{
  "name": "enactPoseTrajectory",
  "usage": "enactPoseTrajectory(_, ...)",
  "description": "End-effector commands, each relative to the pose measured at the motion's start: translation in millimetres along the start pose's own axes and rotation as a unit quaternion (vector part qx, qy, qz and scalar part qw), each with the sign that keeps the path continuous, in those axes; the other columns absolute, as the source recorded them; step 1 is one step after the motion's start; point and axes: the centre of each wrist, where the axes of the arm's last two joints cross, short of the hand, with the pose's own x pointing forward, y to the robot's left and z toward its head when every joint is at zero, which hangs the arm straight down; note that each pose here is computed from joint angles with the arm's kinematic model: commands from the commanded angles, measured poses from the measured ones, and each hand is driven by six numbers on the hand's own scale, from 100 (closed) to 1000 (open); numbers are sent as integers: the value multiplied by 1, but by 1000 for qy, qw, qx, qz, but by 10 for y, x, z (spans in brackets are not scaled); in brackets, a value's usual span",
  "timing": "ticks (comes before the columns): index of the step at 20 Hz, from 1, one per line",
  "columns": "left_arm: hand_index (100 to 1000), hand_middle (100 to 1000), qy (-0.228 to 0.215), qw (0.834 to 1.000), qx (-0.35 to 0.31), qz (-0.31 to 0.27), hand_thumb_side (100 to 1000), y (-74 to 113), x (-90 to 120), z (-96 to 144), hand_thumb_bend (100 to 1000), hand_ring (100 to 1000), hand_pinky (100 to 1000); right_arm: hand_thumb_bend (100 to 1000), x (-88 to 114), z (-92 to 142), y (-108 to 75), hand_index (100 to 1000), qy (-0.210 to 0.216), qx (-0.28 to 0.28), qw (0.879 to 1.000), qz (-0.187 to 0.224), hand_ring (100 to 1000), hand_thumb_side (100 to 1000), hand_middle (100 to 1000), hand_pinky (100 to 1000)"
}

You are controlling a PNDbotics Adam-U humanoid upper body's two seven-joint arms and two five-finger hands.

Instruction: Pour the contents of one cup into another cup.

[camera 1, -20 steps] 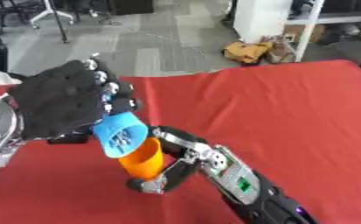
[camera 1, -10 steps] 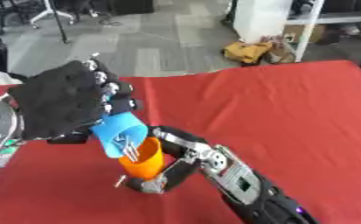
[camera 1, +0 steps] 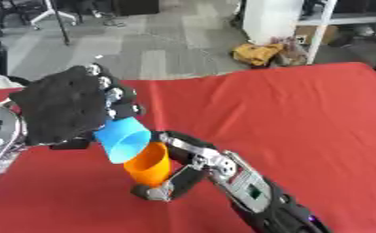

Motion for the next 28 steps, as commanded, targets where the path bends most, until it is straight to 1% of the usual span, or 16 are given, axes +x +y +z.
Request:
enactPoseTrajectory(1, 665, 298, 1, 1000, 6, -19, 100, 73, -84, -14, 719, 241, 231, 214, 102, -41, -97, 790, -14, -3, 1000, 14, 279, 100, 542, 440)
enactPoseTrajectory(9, 667, 299, 3, 999, 9, -31, 100, 79, -84, -35, 715, 243, 235, 214, 110, -52, -94, 789, -15, 0, 1000, 15, 278, 100, 541, 438)
enactPoseTrajectory(15, 670, 301, -1, 999, 7, -51, 100, 90, -71, -69, 714, 245, 240, 214, 114, -57, -90, 789, -15, 2, 1000, 15, 276, 100, 541, 437)
enactPoseTrajectory(21, 671, 301, -3, 998, -1, -63, 100, 48, -53, -70, 714, 245, 240, 214, 109, -60, -83, 788, -14, 3, 1000, 15, 275, 100, 540, 435)
enactPoseTrajectory(25, 671, 302, 7, 998, 3, -70, 100, 59, -79, -50, 709, 245, 243, 213, 107, -58, -84, 788, -13, 1, 1000, 15, 275, 100, 540, 434)
enactPoseTrajectory(28, 672, 303, 24, 996, 18, -80, 100, 144, -142, -31, 702, 248, 250, 213, 105, -53, -86, 787, -12, 0, 1000, 15, 274, 100, 540, 433)
